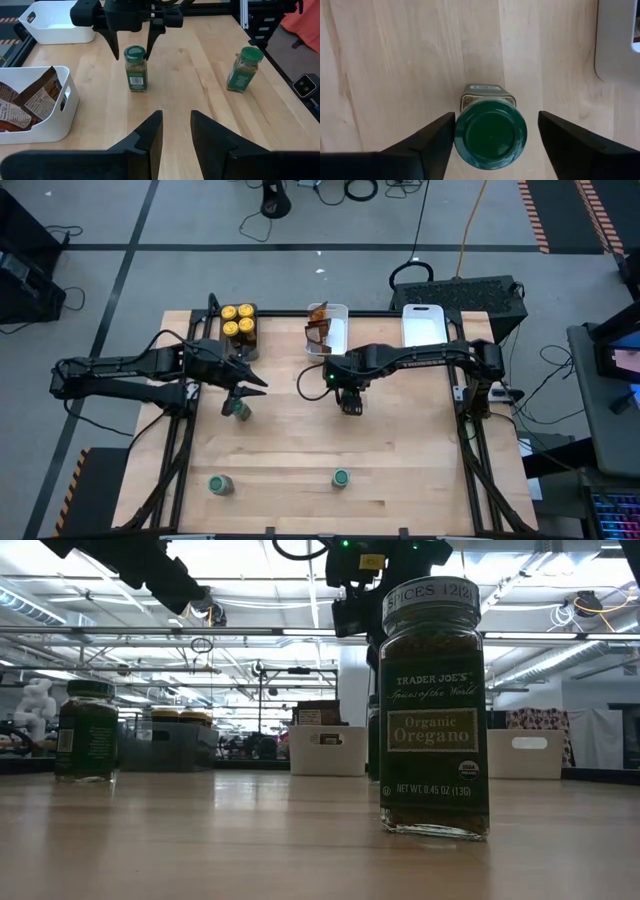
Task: Sort spices by type
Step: Put the top right green seasoning bottle into the right white bin
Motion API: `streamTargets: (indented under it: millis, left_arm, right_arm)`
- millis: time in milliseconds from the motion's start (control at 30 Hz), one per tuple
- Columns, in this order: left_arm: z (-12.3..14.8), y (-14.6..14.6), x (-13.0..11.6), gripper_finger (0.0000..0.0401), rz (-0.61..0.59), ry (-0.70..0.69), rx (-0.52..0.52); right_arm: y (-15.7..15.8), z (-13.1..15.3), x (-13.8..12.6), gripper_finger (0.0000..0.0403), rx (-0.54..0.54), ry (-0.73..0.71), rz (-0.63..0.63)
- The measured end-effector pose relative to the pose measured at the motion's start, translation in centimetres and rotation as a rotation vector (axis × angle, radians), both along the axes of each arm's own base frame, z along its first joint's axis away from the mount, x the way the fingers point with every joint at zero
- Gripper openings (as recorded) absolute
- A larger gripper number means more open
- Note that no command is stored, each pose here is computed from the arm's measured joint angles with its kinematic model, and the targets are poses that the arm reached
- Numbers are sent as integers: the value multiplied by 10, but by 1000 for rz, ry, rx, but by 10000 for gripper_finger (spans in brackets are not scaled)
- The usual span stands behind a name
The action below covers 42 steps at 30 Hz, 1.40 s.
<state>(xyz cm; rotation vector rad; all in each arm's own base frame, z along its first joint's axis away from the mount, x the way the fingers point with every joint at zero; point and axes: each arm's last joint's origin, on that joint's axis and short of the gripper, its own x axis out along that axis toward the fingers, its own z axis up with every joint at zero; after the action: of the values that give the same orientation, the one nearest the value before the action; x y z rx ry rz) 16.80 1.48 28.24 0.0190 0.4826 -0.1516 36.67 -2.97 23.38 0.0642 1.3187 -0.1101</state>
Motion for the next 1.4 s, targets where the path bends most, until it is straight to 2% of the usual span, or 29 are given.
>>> streamTargets:
  millis: [300, 467, 700, 1167, 1400]
  left_arm:
    - [0, 0, 0, 105, 0, 0, 0]
    - [0, 0, 0, 105, 3, 0, -4]
    - [1, 0, -1, 105, 7, -6, -11]
    - [4, 1, 0, 105, 50, -31, -35]
    - [6, 2, 2, 105, 86, -57, -10]
  right_arm:
    - [0, 0, 0, 225, 1, 1, -4]
    - [0, -9, 4, 203, 3, 26, -7]
    - [-1, -16, 6, 194, 5, 47, -7]
    - [-4, 15, -14, 193, 4, 14, -42]
    - [-19, 39, -33, 191, 7, -9, -136]
